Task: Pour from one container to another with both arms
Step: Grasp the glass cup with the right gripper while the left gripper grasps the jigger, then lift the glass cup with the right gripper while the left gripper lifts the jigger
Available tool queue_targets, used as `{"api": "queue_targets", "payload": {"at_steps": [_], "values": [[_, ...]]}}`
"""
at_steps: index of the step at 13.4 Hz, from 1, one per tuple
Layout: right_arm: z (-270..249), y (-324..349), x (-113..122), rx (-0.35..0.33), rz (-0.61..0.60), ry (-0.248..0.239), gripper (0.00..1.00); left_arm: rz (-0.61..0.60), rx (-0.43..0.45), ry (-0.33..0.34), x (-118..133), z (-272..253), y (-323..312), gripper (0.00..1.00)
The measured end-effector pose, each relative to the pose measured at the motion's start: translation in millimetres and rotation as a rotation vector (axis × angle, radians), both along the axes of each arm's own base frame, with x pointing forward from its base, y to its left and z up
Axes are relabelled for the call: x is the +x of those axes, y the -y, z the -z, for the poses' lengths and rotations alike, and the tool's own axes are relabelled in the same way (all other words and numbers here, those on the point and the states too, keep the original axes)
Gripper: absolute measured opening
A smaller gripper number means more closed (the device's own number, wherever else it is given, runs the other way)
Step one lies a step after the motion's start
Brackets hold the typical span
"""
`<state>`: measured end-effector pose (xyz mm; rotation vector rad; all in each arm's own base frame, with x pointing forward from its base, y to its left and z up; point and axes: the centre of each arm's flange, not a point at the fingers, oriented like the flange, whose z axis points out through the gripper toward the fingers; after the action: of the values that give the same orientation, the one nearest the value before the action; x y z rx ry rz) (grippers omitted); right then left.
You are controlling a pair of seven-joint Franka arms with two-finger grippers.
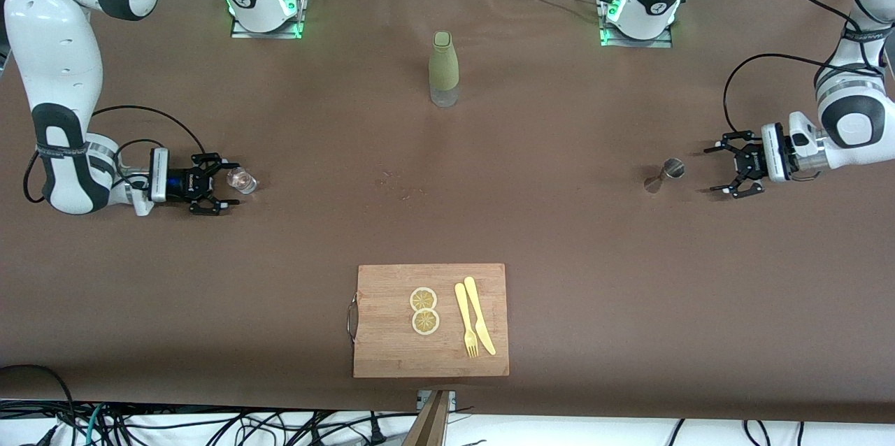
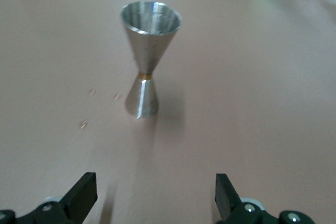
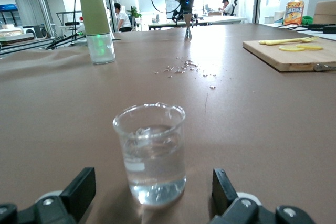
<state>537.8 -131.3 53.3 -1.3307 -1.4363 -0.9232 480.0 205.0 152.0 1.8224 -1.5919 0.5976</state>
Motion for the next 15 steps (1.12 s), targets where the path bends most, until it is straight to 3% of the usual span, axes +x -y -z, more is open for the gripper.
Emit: {"api": "queue_targets", "payload": {"at_steps": [2, 5, 11, 15], "values": [[2.3, -14.1, 2.0, 0.021, -0.015, 0.0, 0.99, 0.074, -0.044, 0.019, 6.6, 8.8, 28.2, 1.0], [2.2, -22.4, 2.4, 0.043, -0.027, -0.001, 0.97, 0.148, -0.116, 0.108, 15.4, 22.5, 61.9, 1.0], [8.0, -27.4, -4.1, 0.081, -0.039, -0.025, 0.93, 0.194, -0.149, 0.211, 18.4, 29.6, 36.4, 1.0], [7.3, -28.4, -4.5, 0.09, -0.043, -0.028, 0.47, 0.124, -0.234, 0.214, 19.5, 38.0, 6.8, 1.0]]}}
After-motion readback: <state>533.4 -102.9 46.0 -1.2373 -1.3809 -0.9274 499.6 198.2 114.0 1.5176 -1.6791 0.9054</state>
